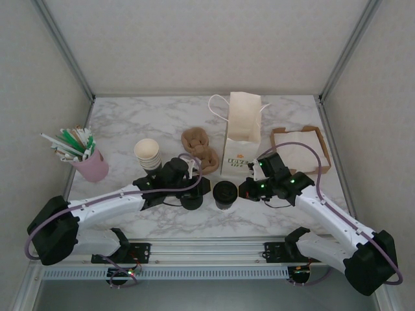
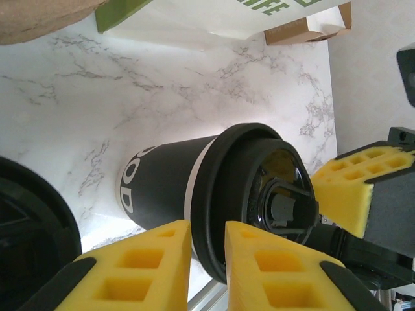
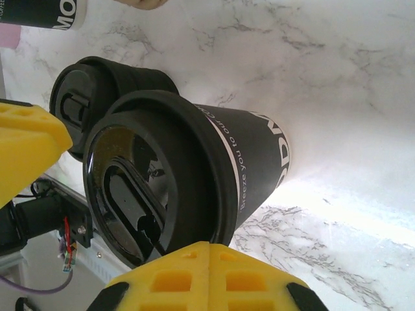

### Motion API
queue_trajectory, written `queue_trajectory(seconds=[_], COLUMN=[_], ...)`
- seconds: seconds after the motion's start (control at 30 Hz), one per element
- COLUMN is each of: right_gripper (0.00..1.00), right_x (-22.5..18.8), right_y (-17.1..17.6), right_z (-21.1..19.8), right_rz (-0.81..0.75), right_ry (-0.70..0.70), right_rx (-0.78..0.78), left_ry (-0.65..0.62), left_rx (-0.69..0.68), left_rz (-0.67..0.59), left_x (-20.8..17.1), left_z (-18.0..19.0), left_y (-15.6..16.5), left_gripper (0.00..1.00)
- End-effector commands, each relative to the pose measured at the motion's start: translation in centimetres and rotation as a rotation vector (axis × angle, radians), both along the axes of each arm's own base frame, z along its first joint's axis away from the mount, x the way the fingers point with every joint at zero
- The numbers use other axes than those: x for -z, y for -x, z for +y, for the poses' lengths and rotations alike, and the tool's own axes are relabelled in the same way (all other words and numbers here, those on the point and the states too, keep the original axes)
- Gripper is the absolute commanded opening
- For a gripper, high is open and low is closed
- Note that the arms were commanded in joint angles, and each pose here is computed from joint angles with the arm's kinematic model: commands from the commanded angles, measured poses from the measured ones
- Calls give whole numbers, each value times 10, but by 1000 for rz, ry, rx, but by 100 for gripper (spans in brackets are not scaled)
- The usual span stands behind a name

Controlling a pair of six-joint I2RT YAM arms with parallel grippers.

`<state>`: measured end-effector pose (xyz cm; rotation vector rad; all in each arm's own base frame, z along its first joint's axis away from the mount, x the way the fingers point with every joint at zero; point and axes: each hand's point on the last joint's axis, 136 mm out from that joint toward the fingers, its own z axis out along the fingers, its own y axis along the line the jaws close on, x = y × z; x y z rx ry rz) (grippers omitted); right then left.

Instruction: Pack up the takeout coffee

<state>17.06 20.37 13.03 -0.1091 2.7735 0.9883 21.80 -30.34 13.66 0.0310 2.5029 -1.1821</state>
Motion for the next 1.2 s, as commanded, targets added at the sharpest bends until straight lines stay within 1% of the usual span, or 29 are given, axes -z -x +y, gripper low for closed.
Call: queue_trajectory(seconds=[0.0,0.3,0.63,0.8,1.17], right_gripper=[0,0,0,0,0], right_x=[-3,4,21,29,4], right_y=[1,-1,-1,-1,-18], right_z=[6,7,2,-4,5], right_rz=[10,20,45,50,-4], right_ry=[-46,-36,14,57,57], right_rx=[-2,-2,10,23,-10], left_ry=[24,11,12,18,21], left_rx=[41,44,53,56,70], left_rz=[-16,19,45,46,59], left_x=[-8,11,19,17,15], left_z=[-10,-12,-9,-11,-15], left_y=[-4,-3,9,13,25], left_gripper=[21,18,17,17,19])
